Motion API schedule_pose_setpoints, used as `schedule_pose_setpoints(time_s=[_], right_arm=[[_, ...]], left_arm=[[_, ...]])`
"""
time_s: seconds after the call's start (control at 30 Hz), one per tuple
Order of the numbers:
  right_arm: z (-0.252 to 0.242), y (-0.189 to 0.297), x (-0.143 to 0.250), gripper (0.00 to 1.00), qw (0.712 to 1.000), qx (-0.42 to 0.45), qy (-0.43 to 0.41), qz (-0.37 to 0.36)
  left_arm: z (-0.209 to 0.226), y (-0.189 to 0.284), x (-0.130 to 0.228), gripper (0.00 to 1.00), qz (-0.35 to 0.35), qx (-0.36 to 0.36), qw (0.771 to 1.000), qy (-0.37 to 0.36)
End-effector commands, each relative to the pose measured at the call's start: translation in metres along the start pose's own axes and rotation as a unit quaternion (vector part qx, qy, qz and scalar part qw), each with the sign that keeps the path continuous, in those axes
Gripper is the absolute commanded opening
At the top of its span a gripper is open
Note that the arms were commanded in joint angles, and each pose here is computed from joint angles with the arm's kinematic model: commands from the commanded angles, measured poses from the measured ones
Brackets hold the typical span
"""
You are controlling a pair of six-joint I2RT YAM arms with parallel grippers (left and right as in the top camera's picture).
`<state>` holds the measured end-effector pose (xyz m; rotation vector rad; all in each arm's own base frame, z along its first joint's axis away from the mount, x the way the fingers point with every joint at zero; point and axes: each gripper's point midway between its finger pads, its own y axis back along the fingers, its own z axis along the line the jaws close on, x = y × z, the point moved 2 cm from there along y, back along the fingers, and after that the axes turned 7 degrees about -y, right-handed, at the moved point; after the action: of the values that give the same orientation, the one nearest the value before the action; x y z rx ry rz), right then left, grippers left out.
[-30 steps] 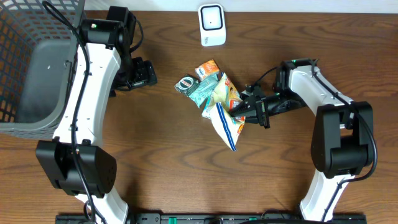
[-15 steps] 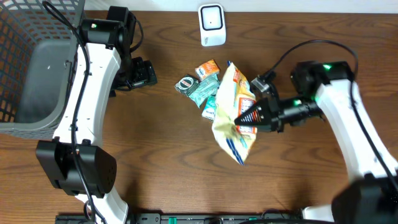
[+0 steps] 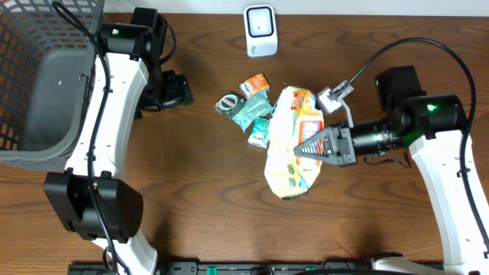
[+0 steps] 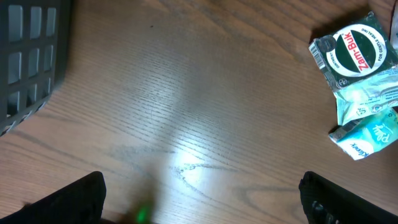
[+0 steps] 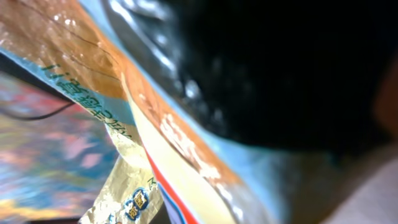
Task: Scan the item barcode
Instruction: 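Lift the snack bag and raise it to the scanner, right gripper, then carry the snack bag right and drop it at the table's right edge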
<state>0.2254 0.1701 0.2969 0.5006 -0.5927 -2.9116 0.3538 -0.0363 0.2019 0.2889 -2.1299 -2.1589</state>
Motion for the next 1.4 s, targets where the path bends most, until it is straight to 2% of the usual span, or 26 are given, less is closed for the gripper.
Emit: schedule_pose_setpoints(time_s=[0.0,0.07,0.13,0.2,0.27,0.37,0.6,0.7,0.77,0.8,0.83,1.07,1.2,1.37], right_arm=[[-0.039,0.009,-0.016,0.01,0.989,0.134,-0.055,-0.031],[-0.069,0.023,-0.032,0.01,0.96,0.234,-0.124,-0.086],[-0.087,0.036,-0.045,0.01,0.926,0.29,-0.192,-0.146],[-0.097,0.047,-0.062,0.01,0.905,0.322,-0.195,-0.197],[-0.103,0.051,-0.084,0.01,0.901,0.349,-0.133,-0.223],[-0.11,0.037,-0.11,0.01,0.904,0.343,-0.1,-0.236],[-0.174,-0.017,-0.148,0.01,0.919,0.326,-0.116,-0.188],[-0.185,-0.033,-0.179,0.01,0.933,0.301,-0.104,-0.167],[-0.184,-0.034,-0.214,0.01,0.934,0.3,-0.081,-0.176],[-0.18,-0.031,-0.246,0.01,0.932,0.298,-0.062,-0.196],[-0.176,-0.03,-0.26,0.01,0.931,0.294,-0.05,-0.208],[-0.167,-0.036,-0.327,0.01,0.914,0.276,0.006,-0.298],[-0.176,-0.039,-0.345,0.01,0.896,0.289,0.027,-0.336],[-0.194,-0.044,-0.348,0.01,0.88,0.322,0.021,-0.348]], left_arm=[[0.001,0.005,0.002,0.97,-0.005,0.003,1.0,0.003],[0.001,0.005,0.002,0.98,-0.005,0.003,1.0,0.003],[0.001,0.005,0.002,0.98,-0.005,0.003,1.0,0.003],[0.001,0.005,0.002,0.97,-0.005,0.003,1.0,0.003],[0.001,0.005,0.002,0.97,-0.005,0.003,1.0,0.003],[0.001,0.005,0.002,0.97,-0.005,0.003,1.0,0.003],[0.001,0.005,0.002,0.98,-0.005,0.003,1.0,0.003],[0.001,0.005,0.002,0.98,-0.005,0.003,1.0,0.003],[0.001,0.005,0.002,0.98,-0.005,0.003,1.0,0.003],[0.001,0.005,0.002,0.98,-0.005,0.003,1.0,0.003],[0.001,0.005,0.002,0.97,-0.005,0.003,1.0,0.003],[0.001,0.005,0.002,0.98,-0.005,0.003,1.0,0.003],[0.001,0.005,0.002,0.98,-0.005,0.003,1.0,0.003],[0.001,0.005,0.002,0.97,-0.005,0.003,1.0,0.003]])
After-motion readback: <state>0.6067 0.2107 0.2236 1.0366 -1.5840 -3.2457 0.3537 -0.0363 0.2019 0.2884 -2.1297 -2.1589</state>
